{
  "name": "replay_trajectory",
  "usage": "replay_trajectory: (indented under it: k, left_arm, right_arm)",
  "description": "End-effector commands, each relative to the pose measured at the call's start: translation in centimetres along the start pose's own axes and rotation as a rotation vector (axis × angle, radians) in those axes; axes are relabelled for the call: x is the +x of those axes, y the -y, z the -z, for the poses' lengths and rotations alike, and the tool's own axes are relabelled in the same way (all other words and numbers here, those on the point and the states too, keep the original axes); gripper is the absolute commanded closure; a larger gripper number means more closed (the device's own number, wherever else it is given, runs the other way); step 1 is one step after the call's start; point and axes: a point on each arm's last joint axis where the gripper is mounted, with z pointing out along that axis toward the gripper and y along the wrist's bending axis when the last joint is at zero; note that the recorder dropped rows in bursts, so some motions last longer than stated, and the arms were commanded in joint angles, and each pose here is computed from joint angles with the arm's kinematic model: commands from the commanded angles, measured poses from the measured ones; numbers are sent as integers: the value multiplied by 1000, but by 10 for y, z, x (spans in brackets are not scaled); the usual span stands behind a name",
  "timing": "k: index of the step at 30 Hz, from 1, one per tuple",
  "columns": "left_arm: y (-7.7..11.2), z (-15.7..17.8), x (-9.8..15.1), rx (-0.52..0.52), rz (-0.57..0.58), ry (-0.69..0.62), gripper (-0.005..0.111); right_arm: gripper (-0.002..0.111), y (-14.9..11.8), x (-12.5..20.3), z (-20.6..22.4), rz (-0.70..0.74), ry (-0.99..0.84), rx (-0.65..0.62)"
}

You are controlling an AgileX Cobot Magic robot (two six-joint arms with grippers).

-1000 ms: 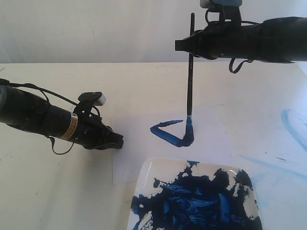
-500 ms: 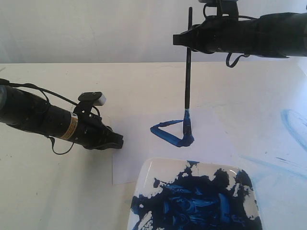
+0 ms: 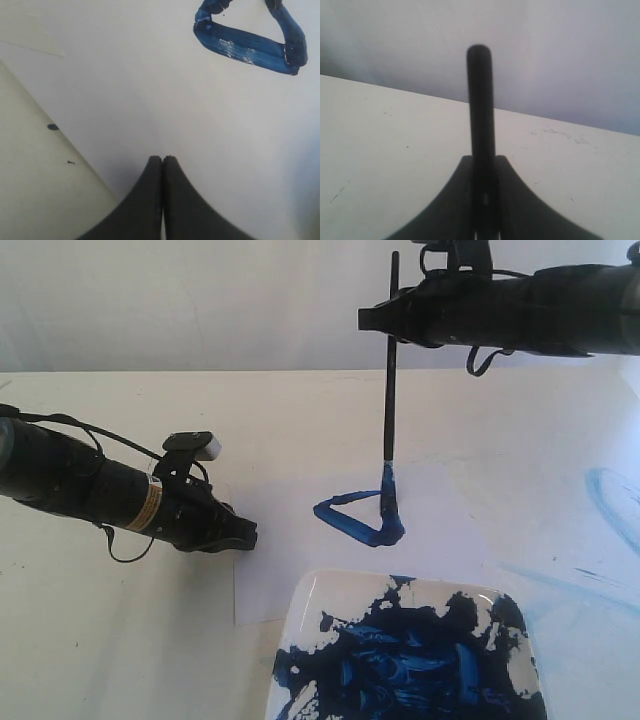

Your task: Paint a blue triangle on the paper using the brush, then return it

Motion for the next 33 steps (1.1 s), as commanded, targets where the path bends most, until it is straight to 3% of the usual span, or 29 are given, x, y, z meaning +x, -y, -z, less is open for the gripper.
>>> replay_trajectory:
  k: [1,27,33]
  left_arm:
    - [-1,1,1,-30,-18,-6,107]
    - [-2,1,1,-32,-18,-6,107]
    - [-2,1,1,-32,-18,-6,107]
  right_arm:
    - [108,5,-2,-4,16,6,15]
    - [108,7,-9,-5,46,25,33]
    - [108,6,-9,-15,43,34,-14]
